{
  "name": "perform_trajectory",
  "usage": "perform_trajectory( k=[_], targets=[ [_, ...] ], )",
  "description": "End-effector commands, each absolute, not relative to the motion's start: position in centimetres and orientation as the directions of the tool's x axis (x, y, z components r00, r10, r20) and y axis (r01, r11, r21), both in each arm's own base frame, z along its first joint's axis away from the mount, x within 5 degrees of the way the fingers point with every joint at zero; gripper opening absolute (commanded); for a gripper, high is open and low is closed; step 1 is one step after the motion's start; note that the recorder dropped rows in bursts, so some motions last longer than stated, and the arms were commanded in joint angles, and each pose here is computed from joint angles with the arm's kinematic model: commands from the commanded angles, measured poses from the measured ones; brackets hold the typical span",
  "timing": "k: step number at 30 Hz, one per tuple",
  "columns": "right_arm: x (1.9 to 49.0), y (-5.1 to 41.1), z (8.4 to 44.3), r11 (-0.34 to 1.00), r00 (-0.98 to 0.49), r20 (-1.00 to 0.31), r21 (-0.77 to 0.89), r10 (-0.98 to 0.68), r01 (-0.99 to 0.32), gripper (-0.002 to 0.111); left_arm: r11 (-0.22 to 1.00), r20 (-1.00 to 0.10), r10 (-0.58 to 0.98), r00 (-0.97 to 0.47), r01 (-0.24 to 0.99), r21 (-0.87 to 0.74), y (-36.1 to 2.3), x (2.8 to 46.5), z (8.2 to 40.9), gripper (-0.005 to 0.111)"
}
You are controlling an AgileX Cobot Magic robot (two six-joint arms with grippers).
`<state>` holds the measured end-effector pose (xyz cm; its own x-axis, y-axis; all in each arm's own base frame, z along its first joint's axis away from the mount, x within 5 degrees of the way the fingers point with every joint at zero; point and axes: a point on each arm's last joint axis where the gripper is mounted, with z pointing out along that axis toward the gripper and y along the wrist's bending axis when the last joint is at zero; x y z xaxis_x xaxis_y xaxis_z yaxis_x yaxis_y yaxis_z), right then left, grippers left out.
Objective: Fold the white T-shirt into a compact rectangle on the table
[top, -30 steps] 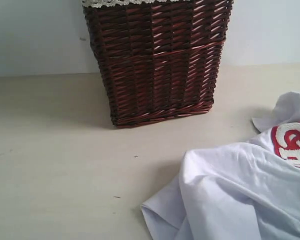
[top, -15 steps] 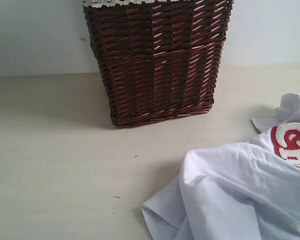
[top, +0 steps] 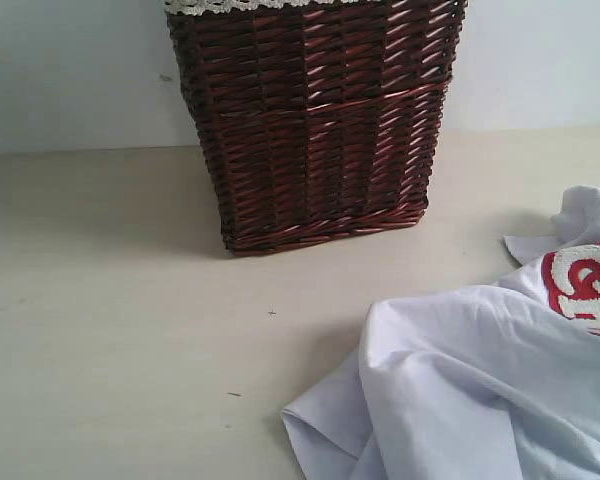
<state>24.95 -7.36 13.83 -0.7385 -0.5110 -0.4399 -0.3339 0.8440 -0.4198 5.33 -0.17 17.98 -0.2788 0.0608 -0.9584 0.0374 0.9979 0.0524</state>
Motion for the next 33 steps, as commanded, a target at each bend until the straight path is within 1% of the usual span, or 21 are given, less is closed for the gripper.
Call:
perform_trajectory(
  k=[1, 5, 7, 9, 12, 20, 25, 28, 31, 33],
  targets=[
    [25.0, -7.5, 11.9, 0.842, -0.765, -0.382, -0.383, -0.519, -0.380, 0.000, 0.998, -0.962, 0.062, -0.266, 0.043, 0.052, -0.2, 5.3, 18.1, 0.000],
    [24.0, -7.4, 8.9, 0.858, -0.830, -0.249, -0.273, -0.500, -0.435, 0.000, 0.998, -0.962, 0.062, -0.266, 0.043, 0.052, -0.2, 5.3, 18.1, 0.000],
    [23.5, -7.3, 8.1, 0.866, -0.850, -0.199, -0.231, -0.488, -0.444, 0.000, 0.998, -0.962, 0.062, -0.266, 0.043, 0.052, -0.2, 5.3, 18.1, 0.000],
    [23.3, -7.5, 7.7, 0.871, -0.860, -0.174, -0.211, -0.479, -0.443, 0.000, 0.998, -0.962, 0.062, -0.266, 0.043, 0.052, -0.2, 5.3, 18.1, 0.000],
    [22.9, -8.5, 7.7, 0.892, -0.883, -0.174, -0.210, -0.436, -0.400, 0.000, 0.998, -0.962, 0.062, -0.266, 0.043, 0.052, -0.2, 5.3, 18.1, 0.000],
    [21.9, -13.1, 9.4, 0.938, -0.932, -0.227, -0.267, -0.283, -0.220, 0.000, 0.998, -0.962, 0.062, -0.266, 0.043, 0.052, -0.2, 5.3, 18.1, 0.000],
    [21.9, -13.6, 10.5, 0.919, -0.914, -0.250, -0.318, -0.320, -0.235, 0.000, 0.998, -0.962, 0.062, -0.266, 0.043, 0.052, -0.2, 5.3, 18.1, 0.000],
    [22.6, -13.8, 12.5, 0.901, -0.874, -0.352, -0.392, -0.334, -0.186, 0.001, 0.998, -0.962, 0.062, -0.266, 0.043, 0.052, -0.2, 5.3, 18.1, 0.000],
    [23.0, -13.9, 15.8, 0.864, -0.807, -0.457, -0.488, -0.375, -0.125, 0.008, 0.998, -0.962, 0.062, -0.266, 0.043, 0.052, -0.2, 5.3, 18.1, 0.000],
    [23.1, -13.9, 18.1, 0.840, -0.768, -0.501, -0.536, -0.398, -0.086, 0.017, 0.998, -0.962, 0.062, -0.266, 0.043, 0.052, -0.2, 5.3, 18.1, 0.000]
  ],
)
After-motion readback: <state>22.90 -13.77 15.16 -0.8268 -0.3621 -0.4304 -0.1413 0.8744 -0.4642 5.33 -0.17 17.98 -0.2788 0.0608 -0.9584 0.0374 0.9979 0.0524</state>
